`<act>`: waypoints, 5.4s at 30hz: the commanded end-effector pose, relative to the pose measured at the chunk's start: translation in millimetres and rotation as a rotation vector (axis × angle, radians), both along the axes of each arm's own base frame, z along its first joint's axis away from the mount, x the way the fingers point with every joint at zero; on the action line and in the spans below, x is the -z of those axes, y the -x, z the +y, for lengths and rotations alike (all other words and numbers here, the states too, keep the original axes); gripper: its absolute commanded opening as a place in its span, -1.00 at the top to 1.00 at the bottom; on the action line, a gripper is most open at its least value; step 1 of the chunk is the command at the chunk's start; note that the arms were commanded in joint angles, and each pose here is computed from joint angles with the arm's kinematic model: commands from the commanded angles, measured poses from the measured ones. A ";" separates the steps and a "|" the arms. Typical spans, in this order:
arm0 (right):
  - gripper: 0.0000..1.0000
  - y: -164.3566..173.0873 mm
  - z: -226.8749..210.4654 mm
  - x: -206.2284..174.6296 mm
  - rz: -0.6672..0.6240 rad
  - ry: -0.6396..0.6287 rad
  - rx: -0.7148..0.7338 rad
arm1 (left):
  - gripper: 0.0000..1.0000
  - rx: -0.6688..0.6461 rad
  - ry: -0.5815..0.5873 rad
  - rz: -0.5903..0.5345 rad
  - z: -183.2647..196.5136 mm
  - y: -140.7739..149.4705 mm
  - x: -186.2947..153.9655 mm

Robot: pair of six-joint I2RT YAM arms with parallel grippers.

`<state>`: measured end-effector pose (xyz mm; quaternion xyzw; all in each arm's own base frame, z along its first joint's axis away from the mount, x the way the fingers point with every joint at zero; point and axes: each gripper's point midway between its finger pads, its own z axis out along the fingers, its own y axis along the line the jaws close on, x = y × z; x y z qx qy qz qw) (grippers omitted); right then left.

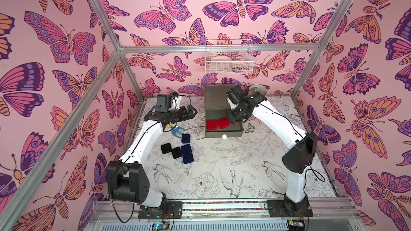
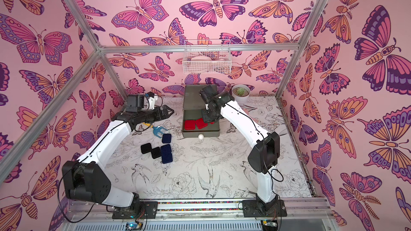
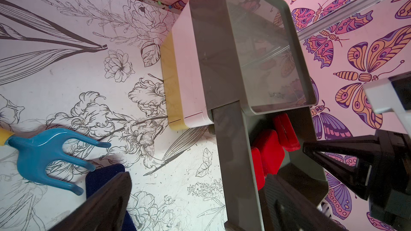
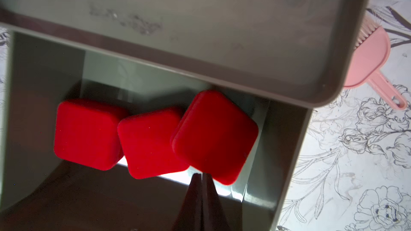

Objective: Place the brooch boxes into the drawer by color
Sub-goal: Adjust the brooch box in the drawer, then close the drawer in the storage box.

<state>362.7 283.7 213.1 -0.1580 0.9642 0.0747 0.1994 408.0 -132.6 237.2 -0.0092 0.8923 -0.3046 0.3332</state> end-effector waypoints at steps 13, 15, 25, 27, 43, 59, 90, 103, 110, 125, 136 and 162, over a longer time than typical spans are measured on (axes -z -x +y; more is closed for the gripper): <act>0.89 0.3 16.4 -3.5 0.034 -0.068 -0.007 | -1.00 0.009 -0.012 -0.002 2.2 1.7 -3.9; 0.89 0.0 18.2 -2.6 0.037 -0.072 -0.009 | -1.00 0.011 -0.010 -0.001 1.9 0.5 -3.7; 0.88 -9.0 13.9 15.6 0.049 -0.033 0.016 | -1.00 0.008 -0.004 -0.002 0.8 -5.6 -6.7; 0.88 -15.3 9.0 16.6 0.038 -0.024 0.029 | -1.00 0.007 -0.002 -0.002 0.5 -4.8 -7.5; 0.82 -33.6 19.5 -13.1 -0.014 -0.118 -0.028 | -1.00 0.003 -0.015 0.000 3.8 0.6 -3.4; -0.18 117.3 53.6 -39.6 0.061 -0.358 -0.260 | -1.00 0.002 -0.010 0.008 5.1 1.9 -0.9; 0.38 43.5 50.8 24.1 -0.075 -0.138 -0.008 | -1.00 -0.009 -0.015 0.005 10.9 6.6 -2.4; -0.10 -2.6 57.5 26.4 -0.116 -0.178 0.007 | -1.00 -0.004 -0.008 0.009 10.4 8.7 -5.2; -0.22 14.2 63.8 13.1 -0.073 -0.241 -0.052 | -1.00 -0.006 -0.005 0.013 9.9 7.9 -4.8; 1.00 29.0 -0.2 0.1 -0.070 -0.364 0.083 | -1.00 0.000 0.004 0.013 8.3 5.9 -6.4; 1.00 -0.2 7.6 7.7 -0.092 -0.317 0.050 | -1.00 -0.009 -0.001 -0.006 10.1 7.0 -17.3; 1.00 -78.9 42.8 12.5 -0.253 -0.332 0.078 | -1.00 -0.008 -0.011 0.007 11.9 8.3 -10.7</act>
